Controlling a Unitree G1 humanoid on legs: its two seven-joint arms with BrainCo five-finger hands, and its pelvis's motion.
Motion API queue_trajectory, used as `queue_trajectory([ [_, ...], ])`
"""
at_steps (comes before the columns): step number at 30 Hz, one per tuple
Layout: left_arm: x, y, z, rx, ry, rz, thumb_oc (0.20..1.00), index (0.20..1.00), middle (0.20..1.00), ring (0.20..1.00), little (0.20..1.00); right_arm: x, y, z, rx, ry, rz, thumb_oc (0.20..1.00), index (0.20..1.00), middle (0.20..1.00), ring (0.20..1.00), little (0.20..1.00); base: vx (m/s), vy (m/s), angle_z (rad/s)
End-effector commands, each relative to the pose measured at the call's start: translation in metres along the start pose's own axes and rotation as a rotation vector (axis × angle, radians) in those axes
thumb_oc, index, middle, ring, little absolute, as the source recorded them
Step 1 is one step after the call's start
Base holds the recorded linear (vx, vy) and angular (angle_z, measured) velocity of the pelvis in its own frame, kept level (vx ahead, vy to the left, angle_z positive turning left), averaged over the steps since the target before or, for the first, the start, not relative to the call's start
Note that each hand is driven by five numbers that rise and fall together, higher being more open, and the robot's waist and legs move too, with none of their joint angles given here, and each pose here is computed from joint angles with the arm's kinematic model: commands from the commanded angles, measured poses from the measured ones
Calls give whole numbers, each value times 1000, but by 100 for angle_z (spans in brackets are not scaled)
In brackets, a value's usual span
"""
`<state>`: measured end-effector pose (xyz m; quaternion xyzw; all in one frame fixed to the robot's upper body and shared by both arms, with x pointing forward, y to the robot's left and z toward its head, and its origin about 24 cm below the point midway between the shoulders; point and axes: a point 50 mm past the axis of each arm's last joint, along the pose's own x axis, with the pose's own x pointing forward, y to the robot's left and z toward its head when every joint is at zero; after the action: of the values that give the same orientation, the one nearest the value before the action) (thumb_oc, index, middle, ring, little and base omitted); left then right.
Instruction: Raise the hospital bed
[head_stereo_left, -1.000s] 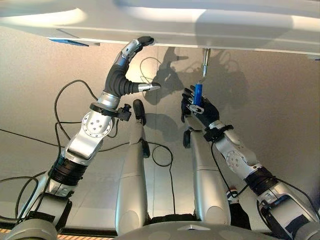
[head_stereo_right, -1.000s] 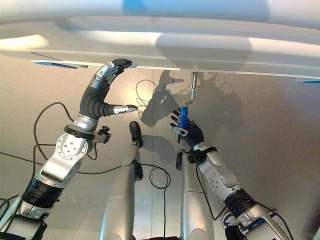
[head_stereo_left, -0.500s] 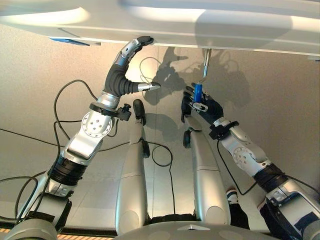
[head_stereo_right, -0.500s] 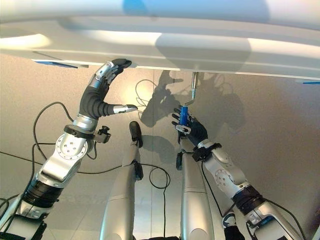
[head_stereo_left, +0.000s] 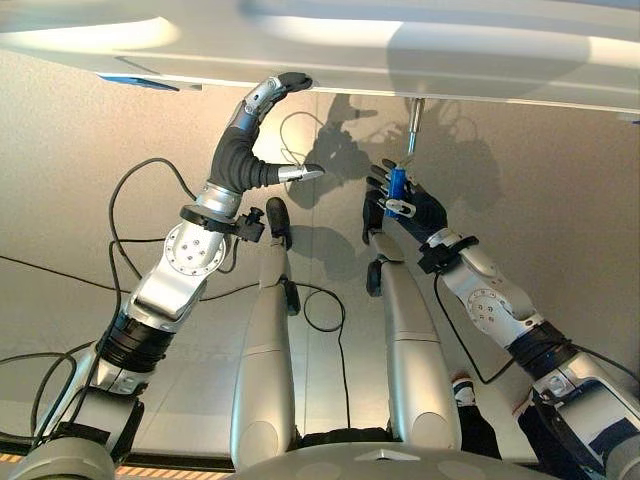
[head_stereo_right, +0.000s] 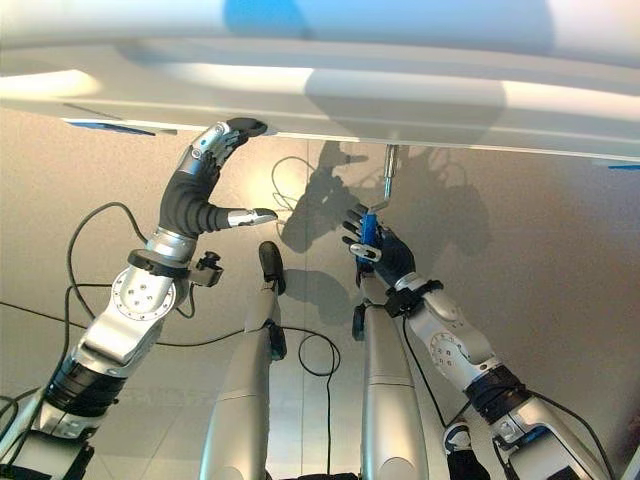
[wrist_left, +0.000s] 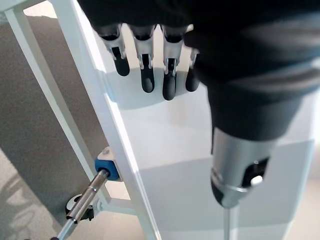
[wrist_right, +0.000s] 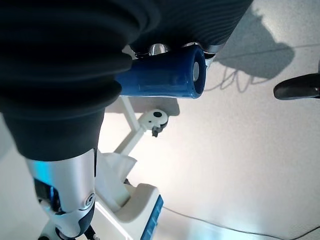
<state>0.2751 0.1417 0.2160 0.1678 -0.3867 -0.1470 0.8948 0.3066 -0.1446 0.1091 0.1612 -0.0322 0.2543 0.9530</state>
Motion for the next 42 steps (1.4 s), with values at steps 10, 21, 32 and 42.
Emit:
queue_trajectory([
  [10,6,-12,36,-24,-187,-46,1000,1000,1000,1000,1000,18,41,10,32,-38,200,1000,1000,1000,1000,1000,0,0,0],
  [21,9,-16,36,-81,-186,-26,1000,1000,1000,1000,1000,39,59,12,70,-64,220,526,526,526,526,526,0,0,0],
  [32,11,-18,35,-198,-178,-11,1000,1000,1000,1000,1000,45,67,18,33,-91,233,200,200,200,200,200,0,0,0],
  [42,9,-17,34,-190,-177,-1,1000,1000,1000,1000,1000,37,64,29,36,-157,242,200,200,200,200,200,0,0,0],
])
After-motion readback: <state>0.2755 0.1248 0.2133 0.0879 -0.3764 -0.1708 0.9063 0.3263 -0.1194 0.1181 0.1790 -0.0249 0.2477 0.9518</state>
